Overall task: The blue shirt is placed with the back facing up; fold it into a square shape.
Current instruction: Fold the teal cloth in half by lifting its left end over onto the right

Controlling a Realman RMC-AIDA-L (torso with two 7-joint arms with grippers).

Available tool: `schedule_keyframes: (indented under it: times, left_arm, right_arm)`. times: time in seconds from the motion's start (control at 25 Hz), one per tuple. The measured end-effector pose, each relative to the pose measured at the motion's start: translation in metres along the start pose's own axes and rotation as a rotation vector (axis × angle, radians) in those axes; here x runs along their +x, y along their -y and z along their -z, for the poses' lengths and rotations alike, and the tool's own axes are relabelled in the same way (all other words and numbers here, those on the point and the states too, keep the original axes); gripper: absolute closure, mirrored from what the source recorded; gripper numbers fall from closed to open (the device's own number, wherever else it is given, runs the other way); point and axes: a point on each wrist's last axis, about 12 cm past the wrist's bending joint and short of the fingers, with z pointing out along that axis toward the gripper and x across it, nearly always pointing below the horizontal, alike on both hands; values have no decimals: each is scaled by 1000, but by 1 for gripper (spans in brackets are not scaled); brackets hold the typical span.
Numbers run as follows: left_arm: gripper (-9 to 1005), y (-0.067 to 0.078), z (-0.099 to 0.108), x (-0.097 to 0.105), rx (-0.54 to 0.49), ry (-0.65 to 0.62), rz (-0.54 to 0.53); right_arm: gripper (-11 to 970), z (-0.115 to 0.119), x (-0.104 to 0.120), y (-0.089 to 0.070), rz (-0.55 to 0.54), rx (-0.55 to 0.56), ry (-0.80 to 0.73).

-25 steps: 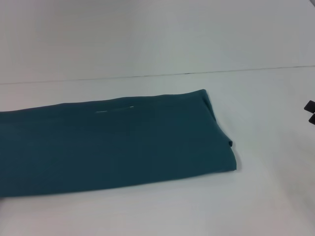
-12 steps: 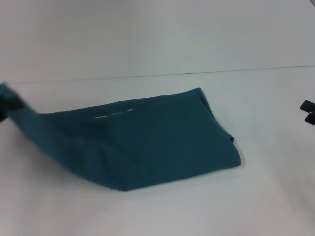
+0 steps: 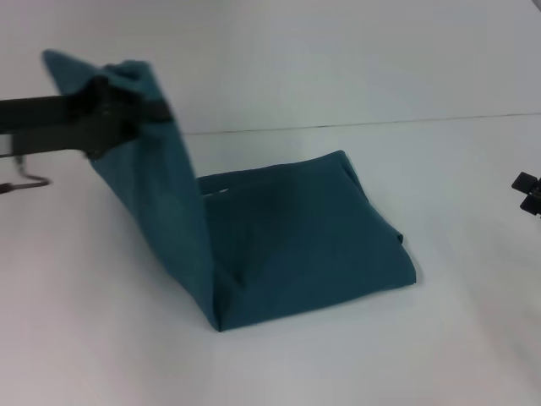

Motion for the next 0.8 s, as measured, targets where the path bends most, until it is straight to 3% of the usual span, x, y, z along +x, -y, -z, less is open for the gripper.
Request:
schedule_keyframes:
  times: [0.28,0.4,0.44,0.52,0.8]
  left_arm:
    - [962,12,-73,20,5,-104,-47]
    - [961,10,-121,44,-43,-162,-80]
    - [960,10,-121,44,-43,-162,-80]
    - [959,5,-147,58,-65,-194,-90]
    - [956,1,-166,72,-52,-195,-118]
  right_arm:
    - [320,0,0,1,0,6,2]
    - [320,0,0,1,1,6,1]
    - [319,-1,1,1,-1,5,0]
    - [319,-1,2,1,-4,5,-1]
    - [322,-1,2,2,-5,7,-3]
